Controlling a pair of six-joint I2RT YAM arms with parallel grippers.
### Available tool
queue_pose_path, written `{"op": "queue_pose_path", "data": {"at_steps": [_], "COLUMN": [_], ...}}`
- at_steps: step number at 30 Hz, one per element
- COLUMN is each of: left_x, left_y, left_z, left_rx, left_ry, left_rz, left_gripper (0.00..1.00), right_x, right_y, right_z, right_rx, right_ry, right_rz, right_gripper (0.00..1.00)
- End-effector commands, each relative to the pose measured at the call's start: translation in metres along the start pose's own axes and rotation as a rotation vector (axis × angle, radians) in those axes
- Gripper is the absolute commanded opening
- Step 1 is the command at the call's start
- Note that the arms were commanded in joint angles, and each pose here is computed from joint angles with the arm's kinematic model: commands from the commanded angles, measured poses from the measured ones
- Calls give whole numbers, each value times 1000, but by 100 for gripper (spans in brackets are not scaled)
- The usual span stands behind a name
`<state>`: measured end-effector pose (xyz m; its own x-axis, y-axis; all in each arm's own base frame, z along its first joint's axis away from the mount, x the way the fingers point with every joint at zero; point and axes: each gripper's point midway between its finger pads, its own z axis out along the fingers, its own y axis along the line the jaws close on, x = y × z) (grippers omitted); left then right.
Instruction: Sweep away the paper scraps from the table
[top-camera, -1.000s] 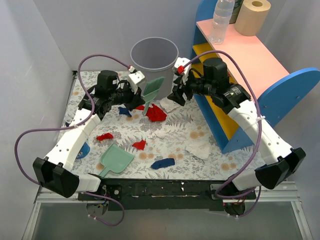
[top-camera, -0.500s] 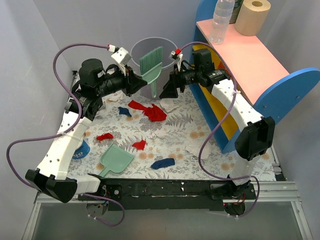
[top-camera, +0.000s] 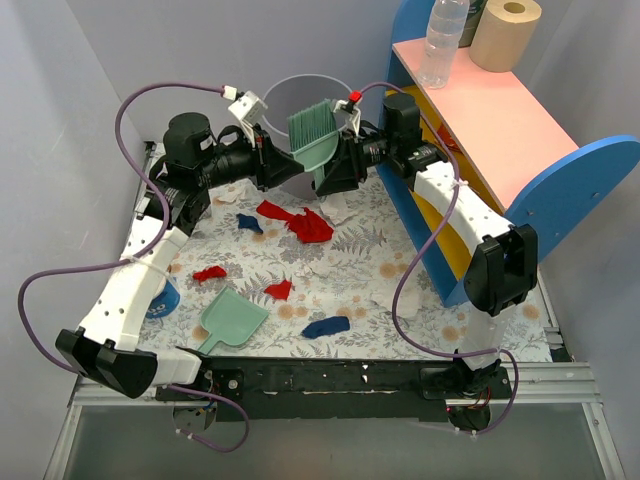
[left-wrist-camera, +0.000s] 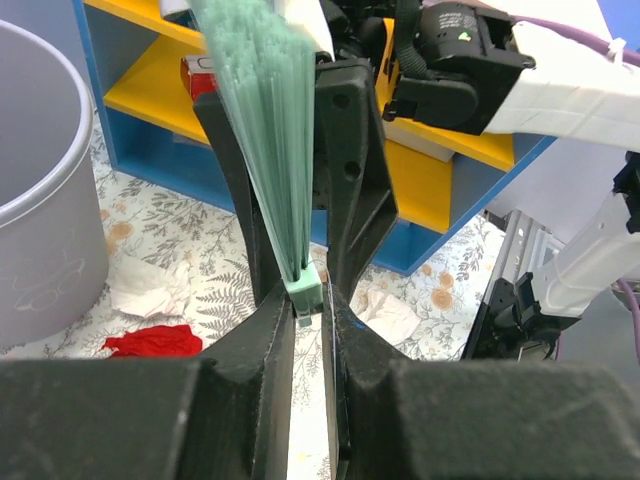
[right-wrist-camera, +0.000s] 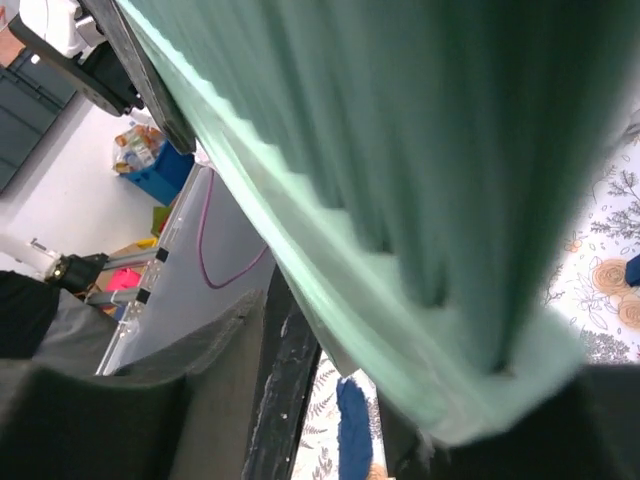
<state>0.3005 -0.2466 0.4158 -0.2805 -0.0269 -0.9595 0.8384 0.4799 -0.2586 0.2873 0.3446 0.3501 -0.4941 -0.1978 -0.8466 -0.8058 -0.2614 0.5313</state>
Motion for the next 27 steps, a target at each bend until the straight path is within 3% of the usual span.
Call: {"op": "queue_pose_path", "data": {"at_steps": [1,3,4,5,6,7,10,11,13,14,16,18,25,27], "left_x": [-24,-24,-24,-20,-17,-11,-4,-3,-1,-1,3,2,2,4], "left_y": [-4,1,6,10,14,21,25,24,20,21,23,21,34,37], "left_z": [-1,0,2,2,2,0,-8,-10,-16,-17,-18,-18,-2,4], "left_rx": [12,0,-25,-44,-59,-94,-116,-104,-90,-87,-76,-42,-2,21], "left_ry": [-66,-67,-68,-54,-42,-18,23,36,55,62,89,107,139,148], "left_rz": [19,12,23,22,33,63,143,215,278,330,369,456,554,551], "left_gripper": [0,0,0,9,49,66,88,90,95,96,97,96,96,91], "right_x": [0,1,-1,-2,1,-2,0,0,15,13,27,24,44,49], "right_y": [14,12,9,8,6,-2,-12,-14,-26,-30,-33,-33,-23,-17], "right_z": [1,1,1,0,-1,-3,-11,-15,-25,-30,-38,-42,-37,-29], "right_rx": [-77,-66,-45,-27,-1,52,212,250,370,389,432,427,377,357], "right_ry": [17,11,1,-6,-7,-18,3,25,99,136,213,258,384,403], "right_rz": [-39,-36,-51,-68,-34,-91,-96,-202,-212,-319,-308,-384,-421,-430], "right_gripper": [43,32,16,9,4,1,1,1,1,1,1,1,1,1]}}
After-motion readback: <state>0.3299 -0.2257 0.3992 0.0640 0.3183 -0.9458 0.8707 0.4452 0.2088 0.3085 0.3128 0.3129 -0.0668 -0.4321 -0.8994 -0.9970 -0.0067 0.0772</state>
